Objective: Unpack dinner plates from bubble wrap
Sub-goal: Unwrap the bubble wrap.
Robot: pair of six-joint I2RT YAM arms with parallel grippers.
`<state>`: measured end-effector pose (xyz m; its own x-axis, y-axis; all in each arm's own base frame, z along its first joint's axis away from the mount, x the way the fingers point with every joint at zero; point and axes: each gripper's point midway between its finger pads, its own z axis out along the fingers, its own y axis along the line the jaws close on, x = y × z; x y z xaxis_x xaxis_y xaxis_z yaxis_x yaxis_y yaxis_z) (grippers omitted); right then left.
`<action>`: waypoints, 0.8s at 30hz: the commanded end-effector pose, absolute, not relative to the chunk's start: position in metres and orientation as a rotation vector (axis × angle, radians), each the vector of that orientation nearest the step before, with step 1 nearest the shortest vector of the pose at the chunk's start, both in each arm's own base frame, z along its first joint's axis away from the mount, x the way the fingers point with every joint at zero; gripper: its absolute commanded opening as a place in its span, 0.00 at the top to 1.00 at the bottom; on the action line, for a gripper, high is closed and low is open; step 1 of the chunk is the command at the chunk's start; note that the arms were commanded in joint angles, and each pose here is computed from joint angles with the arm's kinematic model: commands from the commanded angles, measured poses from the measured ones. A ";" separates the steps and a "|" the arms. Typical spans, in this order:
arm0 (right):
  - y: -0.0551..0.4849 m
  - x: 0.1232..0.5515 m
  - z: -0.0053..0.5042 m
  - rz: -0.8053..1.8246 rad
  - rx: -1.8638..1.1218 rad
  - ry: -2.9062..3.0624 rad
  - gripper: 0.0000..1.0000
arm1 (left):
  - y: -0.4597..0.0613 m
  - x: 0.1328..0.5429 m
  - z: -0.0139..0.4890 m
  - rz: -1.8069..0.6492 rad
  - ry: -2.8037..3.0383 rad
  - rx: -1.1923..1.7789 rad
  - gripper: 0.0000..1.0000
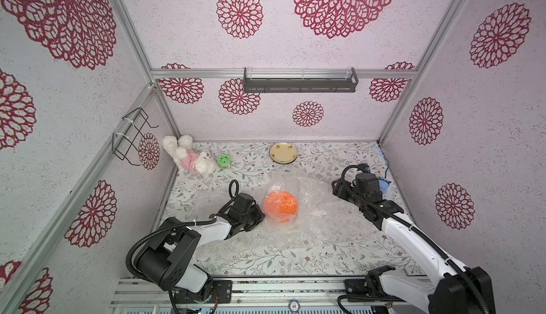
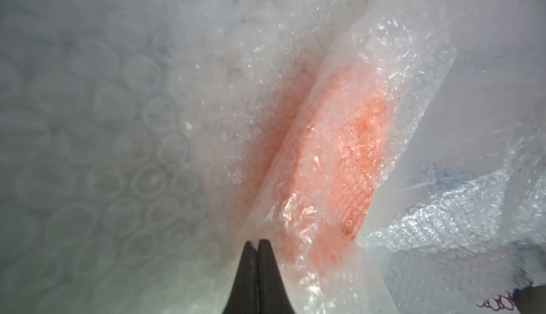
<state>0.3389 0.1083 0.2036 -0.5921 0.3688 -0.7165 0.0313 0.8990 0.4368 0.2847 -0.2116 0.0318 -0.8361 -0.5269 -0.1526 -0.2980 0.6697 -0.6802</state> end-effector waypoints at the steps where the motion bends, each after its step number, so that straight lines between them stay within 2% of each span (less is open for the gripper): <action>1: 0.139 0.349 0.229 0.461 0.079 2.174 0.21 | -0.221 0.290 0.049 -1.004 2.515 -0.563 0.96; 7: 0.206 0.353 0.209 0.295 -0.262 2.323 0.13 | -0.226 0.288 0.052 -1.017 2.523 -0.514 0.69; 11: 0.254 0.357 0.204 0.307 -0.424 2.367 0.12 | -0.224 0.287 0.049 -0.985 2.548 -0.505 0.50; 13: 0.271 0.361 0.200 0.249 -0.493 2.391 0.12 | -0.223 0.287 0.046 -0.964 2.567 -0.505 0.45; 16: 0.280 0.373 0.187 0.060 -0.554 2.425 0.12 | -0.224 0.289 0.045 -0.939 2.588 -0.489 0.37; 19: 0.278 0.384 0.174 -0.134 -0.591 2.432 0.12 | -0.221 0.290 0.045 -0.903 2.594 -0.482 0.20; 24: 0.283 0.385 0.161 -0.158 -0.644 2.481 0.15 | -0.220 0.298 0.053 -0.893 2.584 -0.440 0.08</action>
